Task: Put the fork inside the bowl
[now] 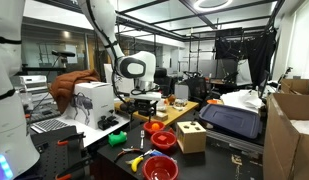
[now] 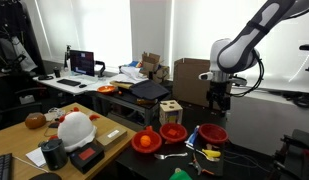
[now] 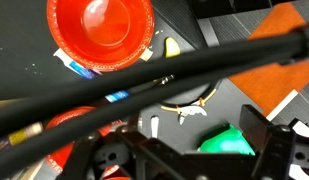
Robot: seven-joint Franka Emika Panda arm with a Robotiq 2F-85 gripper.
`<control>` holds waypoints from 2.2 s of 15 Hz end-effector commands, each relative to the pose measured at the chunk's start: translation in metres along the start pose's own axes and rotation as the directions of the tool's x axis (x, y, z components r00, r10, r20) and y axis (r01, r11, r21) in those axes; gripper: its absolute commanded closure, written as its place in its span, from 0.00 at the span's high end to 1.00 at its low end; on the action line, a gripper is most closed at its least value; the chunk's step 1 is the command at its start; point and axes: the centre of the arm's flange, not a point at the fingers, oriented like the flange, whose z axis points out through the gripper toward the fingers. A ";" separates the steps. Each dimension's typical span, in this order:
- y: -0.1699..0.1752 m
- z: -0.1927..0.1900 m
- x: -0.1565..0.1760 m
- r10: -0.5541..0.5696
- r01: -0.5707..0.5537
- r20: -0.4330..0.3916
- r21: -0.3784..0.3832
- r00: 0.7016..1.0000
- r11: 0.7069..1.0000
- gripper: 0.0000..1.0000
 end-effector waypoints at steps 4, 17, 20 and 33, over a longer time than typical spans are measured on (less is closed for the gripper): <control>-0.007 0.008 0.011 0.013 -0.013 -0.016 -0.028 1.000 1.000 1.00; -0.006 0.014 0.011 0.001 -0.001 -0.009 -0.012 1.000 1.000 1.00; -0.006 0.014 0.011 0.001 -0.001 -0.009 -0.012 1.000 1.000 1.00; 0.043 0.024 0.057 -0.026 0.025 -0.005 -0.127 1.000 0.992 1.00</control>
